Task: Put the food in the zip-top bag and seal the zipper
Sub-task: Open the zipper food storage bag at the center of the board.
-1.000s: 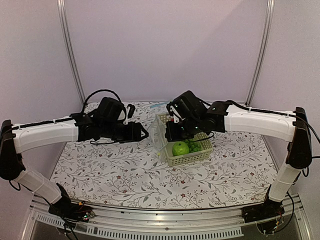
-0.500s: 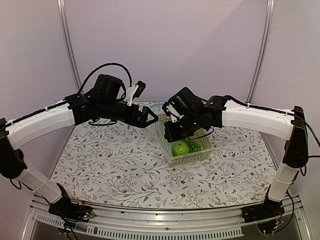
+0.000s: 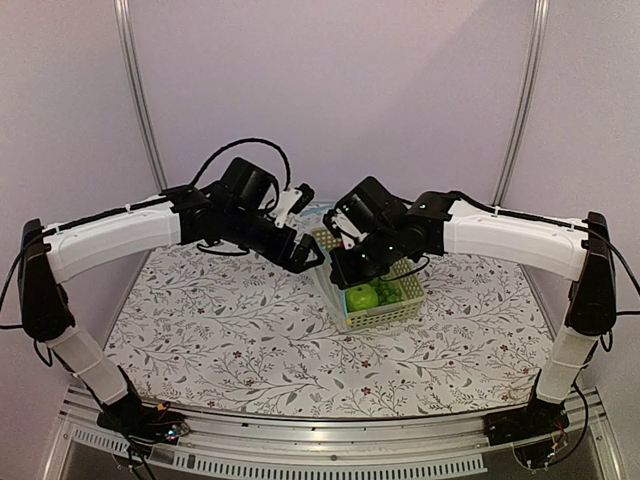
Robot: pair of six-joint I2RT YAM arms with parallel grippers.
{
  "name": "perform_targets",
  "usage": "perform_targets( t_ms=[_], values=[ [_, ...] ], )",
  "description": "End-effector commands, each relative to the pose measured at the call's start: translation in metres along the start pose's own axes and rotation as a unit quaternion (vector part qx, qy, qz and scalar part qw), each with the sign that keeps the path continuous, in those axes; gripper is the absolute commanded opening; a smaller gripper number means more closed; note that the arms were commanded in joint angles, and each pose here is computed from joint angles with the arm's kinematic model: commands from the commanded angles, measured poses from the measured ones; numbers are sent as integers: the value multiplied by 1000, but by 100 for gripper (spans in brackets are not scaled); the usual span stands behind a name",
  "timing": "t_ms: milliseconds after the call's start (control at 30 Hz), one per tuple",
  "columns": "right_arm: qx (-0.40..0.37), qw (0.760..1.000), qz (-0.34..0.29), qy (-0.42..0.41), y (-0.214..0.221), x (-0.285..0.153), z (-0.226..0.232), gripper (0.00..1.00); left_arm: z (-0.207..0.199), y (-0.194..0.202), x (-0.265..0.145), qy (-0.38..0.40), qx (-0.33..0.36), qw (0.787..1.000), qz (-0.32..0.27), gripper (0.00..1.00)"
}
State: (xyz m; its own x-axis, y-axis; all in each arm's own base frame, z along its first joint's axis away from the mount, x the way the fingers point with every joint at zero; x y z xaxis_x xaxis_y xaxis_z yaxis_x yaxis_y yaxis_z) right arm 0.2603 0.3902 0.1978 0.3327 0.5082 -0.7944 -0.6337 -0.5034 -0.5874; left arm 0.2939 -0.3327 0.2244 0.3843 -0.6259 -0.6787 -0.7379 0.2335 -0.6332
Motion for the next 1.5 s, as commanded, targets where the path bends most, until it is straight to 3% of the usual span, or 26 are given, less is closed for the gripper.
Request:
perform_targets(
  t_ms=[0, 200, 533, 833, 933, 1000, 1167, 1300, 1467],
  values=[
    [-15, 1000, 8, -12, -1, -1, 5, 0, -5, -7, 3, -12, 24, 1000, -3, 100],
    [-19, 1000, 12, -6, 2, -1, 2, 0, -1, -6, 13, -26, 35, 999, 13, 95],
    [-43, 998, 14, -34, 4, -7, 11, 0, 7, 2, 12, -49, 85, 995, 34, 57],
    [-93, 990, 44, -100, 18, -7, 29, 0, -10, 0, -1, -3, 171, 985, 28, 50],
    [-97, 990, 45, -95, 19, -7, 27, 0, -17, 1, -3, 19, 187, 982, 29, 31],
    [-96, 990, 44, -91, 18, -8, 26, 0, -19, 3, -3, 28, 190, 981, 31, 22],
    [-94, 989, 38, -103, 17, -9, 30, 0, -21, 9, -2, 40, 192, 980, 28, 19],
    [-87, 992, 35, -84, 16, -7, 24, 0, -23, 11, -2, 50, 186, 981, 26, 1],
    [-64, 996, 27, -51, 15, -9, 9, 0, -17, 20, -2, 42, 172, 984, 31, 0]
  ],
)
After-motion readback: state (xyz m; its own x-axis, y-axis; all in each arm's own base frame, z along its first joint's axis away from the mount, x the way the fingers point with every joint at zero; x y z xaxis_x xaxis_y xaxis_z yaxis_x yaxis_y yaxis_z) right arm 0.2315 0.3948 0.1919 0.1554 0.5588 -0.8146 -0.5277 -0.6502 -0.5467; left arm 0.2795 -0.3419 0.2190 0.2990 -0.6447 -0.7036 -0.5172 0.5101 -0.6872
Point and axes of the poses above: each gripper's point midway between its finger pads, its own x axis out along the fingers, its own z axis along the line the jaws close on, y = z × x, the point moved 2 cm from there along -x, back along the fingers, and after that the axes turned 13 degrees about -x, right-handed, at the moved point
